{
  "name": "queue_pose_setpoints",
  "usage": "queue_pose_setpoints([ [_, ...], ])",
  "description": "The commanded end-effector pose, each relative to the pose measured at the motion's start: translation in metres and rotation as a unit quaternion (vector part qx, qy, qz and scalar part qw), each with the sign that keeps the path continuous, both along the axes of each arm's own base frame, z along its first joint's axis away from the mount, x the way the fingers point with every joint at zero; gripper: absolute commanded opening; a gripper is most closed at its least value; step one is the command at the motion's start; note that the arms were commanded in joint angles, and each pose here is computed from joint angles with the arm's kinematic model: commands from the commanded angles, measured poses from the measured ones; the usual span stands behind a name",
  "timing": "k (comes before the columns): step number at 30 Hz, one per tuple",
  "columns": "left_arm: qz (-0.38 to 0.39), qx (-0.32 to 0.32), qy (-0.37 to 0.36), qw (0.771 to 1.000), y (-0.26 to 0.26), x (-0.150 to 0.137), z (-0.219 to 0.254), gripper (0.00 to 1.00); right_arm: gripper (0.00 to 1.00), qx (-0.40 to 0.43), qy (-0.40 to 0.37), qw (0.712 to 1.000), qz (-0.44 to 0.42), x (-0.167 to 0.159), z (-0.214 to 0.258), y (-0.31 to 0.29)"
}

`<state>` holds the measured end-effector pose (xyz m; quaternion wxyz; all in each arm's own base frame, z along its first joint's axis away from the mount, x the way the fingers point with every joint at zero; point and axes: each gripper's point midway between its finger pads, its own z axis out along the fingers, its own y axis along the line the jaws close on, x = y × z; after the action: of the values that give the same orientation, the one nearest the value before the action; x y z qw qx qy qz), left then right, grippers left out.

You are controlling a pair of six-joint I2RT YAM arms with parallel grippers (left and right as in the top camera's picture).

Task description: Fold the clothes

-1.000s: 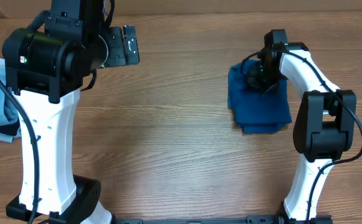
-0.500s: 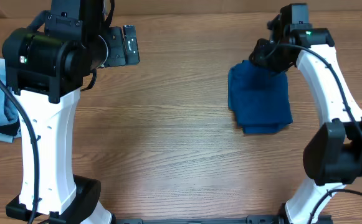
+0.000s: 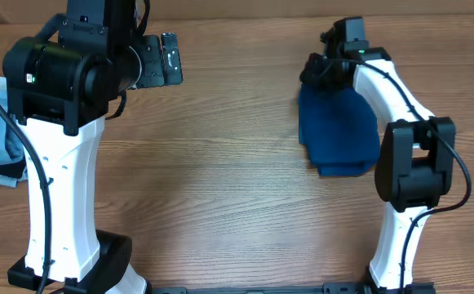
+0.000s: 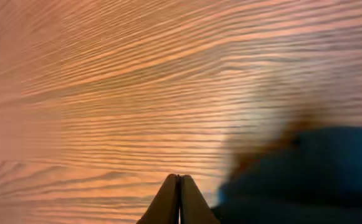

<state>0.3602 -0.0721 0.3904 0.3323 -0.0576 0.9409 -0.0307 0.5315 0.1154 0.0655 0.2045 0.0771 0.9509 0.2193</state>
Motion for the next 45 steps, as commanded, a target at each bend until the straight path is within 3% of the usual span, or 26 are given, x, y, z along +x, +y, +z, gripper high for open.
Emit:
queue_pose_setpoints([
  [1, 0.003, 0.005, 0.000, 1.000, 0.003, 0.002, -0.001, 1.00, 0.04, 0.007, -0.043, 0.999, 0.013, 0.007, 0.049, -0.004],
  [4, 0.003, 0.005, 0.000, 1.000, 0.003, 0.002, -0.001, 1.00, 0.04, 0.005, -0.024, 1.000, -0.015, -0.018, 0.102, -0.035],
  [7, 0.003, 0.005, 0.000, 1.000, 0.003, 0.002, -0.001, 1.00, 0.04, 0.000, 0.074, 0.996, -0.047, -0.071, 0.106, -0.065],
  [11, 0.003, 0.005, 0.000, 1.000, 0.003, 0.002, -0.001, 1.00, 0.04, -0.066, 0.198, 0.974, -0.085, -0.127, 0.074, -0.101],
  [18, 0.003, 0.005, 0.000, 1.000, 0.003, 0.002, -0.001, 1.00, 0.04, -0.097, 0.235, 0.962, -0.098, -0.150, -0.010, -0.112],
  [24, 0.003, 0.005, 0.000, 1.000, 0.003, 0.002, -0.001, 1.00, 0.04, -0.084, 0.322, 0.937, -0.109, -0.214, -0.071, -0.104],
  [28, 0.003, 0.005, 0.000, 1.000, 0.003, 0.002, -0.001, 1.00, 0.04, -0.057, 0.296, 0.949, -0.087, -0.203, -0.055, -0.094],
  [32, 0.003, 0.005, 0.000, 1.000, 0.003, 0.002, -0.001, 1.00, 0.05, -0.051, 0.183, 0.978, -0.080, -0.163, 0.021, -0.094],
  [36, 0.003, 0.005, 0.000, 1.000, 0.003, 0.002, -0.001, 1.00, 0.05, -0.062, 0.089, 0.988, -0.109, -0.138, 0.083, -0.112],
  [40, 0.003, 0.005, 0.000, 1.000, 0.003, 0.002, -0.001, 1.00, 0.09, -0.077, 0.069, 0.981, -0.163, -0.125, 0.084, -0.145],
  [45, 0.004, -0.005, -0.026, 1.000, -0.001, 0.012, 0.008, 1.00, 0.08, -0.072, 0.122, 0.969, -0.204, -0.128, 0.044, -0.183],
])
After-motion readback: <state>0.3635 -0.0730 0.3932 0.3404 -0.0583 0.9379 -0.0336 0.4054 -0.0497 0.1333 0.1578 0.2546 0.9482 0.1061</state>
